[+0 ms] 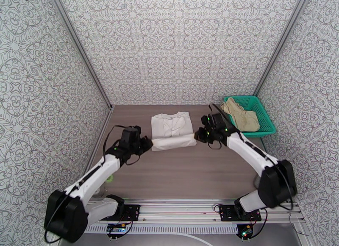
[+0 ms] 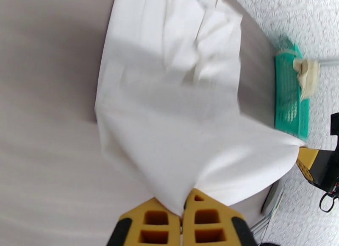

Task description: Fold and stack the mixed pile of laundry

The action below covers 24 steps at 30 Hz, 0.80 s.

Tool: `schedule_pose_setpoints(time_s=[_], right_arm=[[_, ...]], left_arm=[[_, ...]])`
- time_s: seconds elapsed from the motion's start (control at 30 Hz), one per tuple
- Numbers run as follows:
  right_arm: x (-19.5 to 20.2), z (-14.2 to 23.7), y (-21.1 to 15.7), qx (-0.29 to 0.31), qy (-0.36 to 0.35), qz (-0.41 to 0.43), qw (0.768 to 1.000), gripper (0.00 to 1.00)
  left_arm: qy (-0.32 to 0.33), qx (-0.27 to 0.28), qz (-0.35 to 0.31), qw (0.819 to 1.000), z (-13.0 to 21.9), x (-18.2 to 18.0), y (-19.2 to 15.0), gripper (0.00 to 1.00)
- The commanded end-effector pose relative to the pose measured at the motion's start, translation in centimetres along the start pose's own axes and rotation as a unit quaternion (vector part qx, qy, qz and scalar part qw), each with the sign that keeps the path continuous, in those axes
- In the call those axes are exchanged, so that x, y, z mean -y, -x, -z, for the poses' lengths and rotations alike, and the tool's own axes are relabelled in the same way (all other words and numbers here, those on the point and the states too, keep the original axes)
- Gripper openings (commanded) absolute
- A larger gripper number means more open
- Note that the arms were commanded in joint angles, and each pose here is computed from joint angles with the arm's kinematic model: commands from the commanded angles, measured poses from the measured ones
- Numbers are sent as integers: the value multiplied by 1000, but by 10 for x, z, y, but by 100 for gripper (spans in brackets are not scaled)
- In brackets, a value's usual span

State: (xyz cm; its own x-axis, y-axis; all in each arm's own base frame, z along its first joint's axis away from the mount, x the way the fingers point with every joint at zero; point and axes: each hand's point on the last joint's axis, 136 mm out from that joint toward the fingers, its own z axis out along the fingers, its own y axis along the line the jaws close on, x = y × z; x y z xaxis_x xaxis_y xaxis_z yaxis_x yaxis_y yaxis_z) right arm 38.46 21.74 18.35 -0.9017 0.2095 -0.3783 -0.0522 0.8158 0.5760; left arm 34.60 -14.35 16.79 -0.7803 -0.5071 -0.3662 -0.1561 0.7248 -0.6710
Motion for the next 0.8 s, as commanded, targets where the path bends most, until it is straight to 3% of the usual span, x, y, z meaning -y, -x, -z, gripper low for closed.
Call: schedule_pose_setpoints(time_s=[0.0, 0.33, 0.77], right_arm=[[1, -9, 36, 9, -23, 17, 1000, 0], [-9, -55, 117, 20, 33, 4, 999, 0], [33, -123, 169, 54, 107, -14, 993, 0]], left_arm=[[-22, 18, -31, 999, -4, 20, 40, 0], [-40, 38, -29, 998, -56, 23, 130, 0], [-75, 40, 7, 996, -140, -19, 181, 0]])
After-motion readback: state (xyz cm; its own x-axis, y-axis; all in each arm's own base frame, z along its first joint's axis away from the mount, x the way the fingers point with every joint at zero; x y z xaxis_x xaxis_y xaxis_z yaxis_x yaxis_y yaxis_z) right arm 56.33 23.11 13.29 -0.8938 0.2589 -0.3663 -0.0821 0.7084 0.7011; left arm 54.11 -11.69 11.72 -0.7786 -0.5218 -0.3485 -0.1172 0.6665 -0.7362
